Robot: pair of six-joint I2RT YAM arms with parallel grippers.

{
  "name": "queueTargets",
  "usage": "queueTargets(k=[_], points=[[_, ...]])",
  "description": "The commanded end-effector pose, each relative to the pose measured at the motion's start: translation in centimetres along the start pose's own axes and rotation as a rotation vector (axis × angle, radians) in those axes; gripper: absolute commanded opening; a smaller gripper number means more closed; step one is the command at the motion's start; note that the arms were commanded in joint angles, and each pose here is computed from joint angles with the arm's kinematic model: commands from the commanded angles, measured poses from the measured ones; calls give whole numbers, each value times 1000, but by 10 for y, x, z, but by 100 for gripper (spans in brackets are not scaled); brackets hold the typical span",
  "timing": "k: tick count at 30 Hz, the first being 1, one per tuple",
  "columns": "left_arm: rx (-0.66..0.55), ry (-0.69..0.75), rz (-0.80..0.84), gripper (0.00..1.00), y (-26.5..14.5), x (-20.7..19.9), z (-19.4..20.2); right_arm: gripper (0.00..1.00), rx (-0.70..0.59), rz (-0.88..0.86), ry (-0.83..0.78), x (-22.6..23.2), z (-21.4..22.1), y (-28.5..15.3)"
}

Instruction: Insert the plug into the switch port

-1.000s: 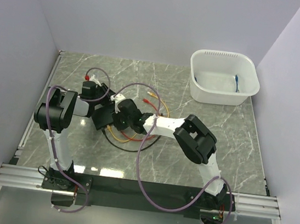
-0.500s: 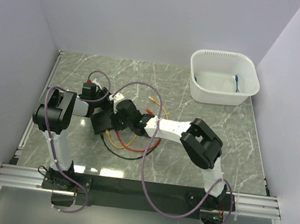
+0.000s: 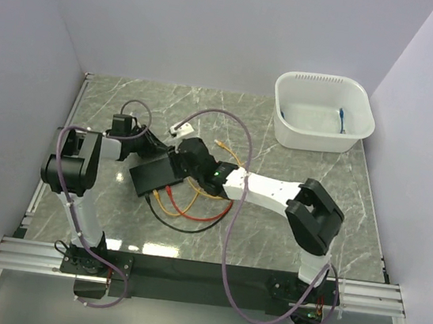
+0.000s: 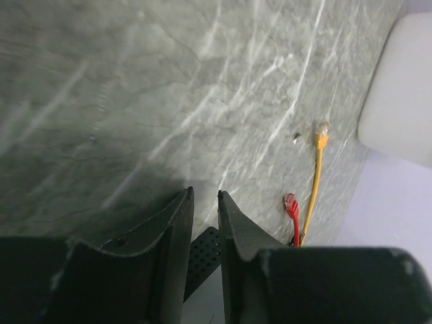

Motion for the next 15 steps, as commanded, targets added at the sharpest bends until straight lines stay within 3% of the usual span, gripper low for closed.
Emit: queueTargets(k=[1,15], points=[[-31,18,-56,28,-6,2,-12,45,-99,94,27,-28,-35,-24],[-221,93,17,28,-45,-55,-79,45,-59,156,143,-79,-4,-23]])
Point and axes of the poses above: each gripper's point midway between its finger pads, its own y axis out along the fingers, its own x axis along the line the jaws close on, z = x × y, the point moved 1 cm from there along -y, back along the fingers, and after that the axes turned 13 degrees about -y, right-handed, at the moved point
